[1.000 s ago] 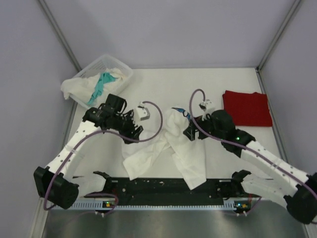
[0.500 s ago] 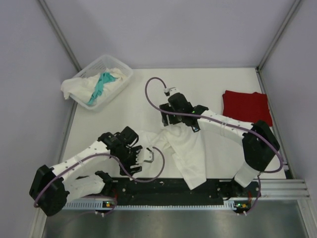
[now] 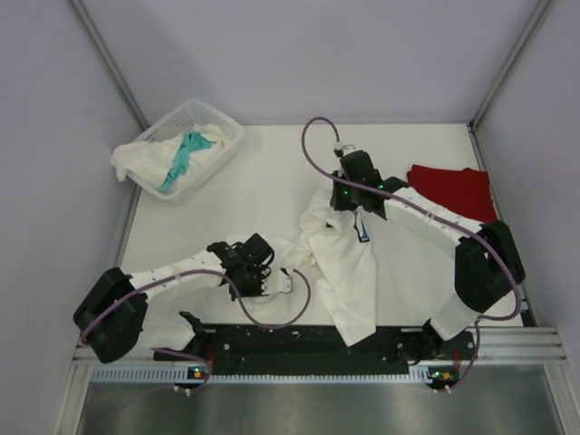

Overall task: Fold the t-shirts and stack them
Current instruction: Flatten out the tshirt

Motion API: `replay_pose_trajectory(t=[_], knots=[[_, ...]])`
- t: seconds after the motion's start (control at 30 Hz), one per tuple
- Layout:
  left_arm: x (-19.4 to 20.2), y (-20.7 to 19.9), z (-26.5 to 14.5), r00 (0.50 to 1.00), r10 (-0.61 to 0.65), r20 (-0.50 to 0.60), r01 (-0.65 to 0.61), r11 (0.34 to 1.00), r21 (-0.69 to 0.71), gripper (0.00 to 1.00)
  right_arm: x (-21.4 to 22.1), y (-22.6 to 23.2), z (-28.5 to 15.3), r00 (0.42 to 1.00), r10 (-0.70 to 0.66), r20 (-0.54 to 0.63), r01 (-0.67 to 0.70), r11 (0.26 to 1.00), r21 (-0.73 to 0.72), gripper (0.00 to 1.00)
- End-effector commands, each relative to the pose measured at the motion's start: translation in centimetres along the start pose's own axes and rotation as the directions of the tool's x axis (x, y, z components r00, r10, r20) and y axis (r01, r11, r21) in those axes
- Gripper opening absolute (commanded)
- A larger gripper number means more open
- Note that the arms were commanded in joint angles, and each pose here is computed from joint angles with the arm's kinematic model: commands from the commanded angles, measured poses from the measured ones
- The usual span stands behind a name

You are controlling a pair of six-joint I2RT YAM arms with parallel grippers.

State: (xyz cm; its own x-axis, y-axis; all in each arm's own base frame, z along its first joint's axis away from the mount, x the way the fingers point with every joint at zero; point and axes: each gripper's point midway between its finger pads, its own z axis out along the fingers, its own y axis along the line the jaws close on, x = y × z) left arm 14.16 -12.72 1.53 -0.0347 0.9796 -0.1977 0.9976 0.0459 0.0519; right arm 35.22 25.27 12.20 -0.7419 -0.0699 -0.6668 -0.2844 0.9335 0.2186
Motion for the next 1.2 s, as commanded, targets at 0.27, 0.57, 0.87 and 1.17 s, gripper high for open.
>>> replay_pose_trajectory(t=[0.27,0.57,0.87,1.17], knots=[[-1.0,17.6,-14.8,0.936,-0.211,0.282,0.33,0.804,-0.495,0.0,-16.4,1.8,-15.2,0.904,0.011,0.427,0.123,0.951,-0.285,0.0],[1.3,21.9,-29.3,0.889,-0.159,0.43,0.436,0.583,-0.686,0.0,-21.4,5.3,-27.7,0.741,-0.125,0.659,0.415,0.857,-0.305,0.0],[6.3,20.4,-33.3,0.865,-0.211,0.456,0.498,0.472,-0.727,0.0,-12.5,1.2,-27.8,0.746,-0.269,0.609,0.501,0.83,-0.246,0.0],[2.1,12.2,-16.0,0.842,-0.233,0.486,0.384,0.893,-0.237,0.0,-5.5,-7.4,-10.7,0.951,-0.232,0.205,0.257,0.961,-0.103,0.0]])
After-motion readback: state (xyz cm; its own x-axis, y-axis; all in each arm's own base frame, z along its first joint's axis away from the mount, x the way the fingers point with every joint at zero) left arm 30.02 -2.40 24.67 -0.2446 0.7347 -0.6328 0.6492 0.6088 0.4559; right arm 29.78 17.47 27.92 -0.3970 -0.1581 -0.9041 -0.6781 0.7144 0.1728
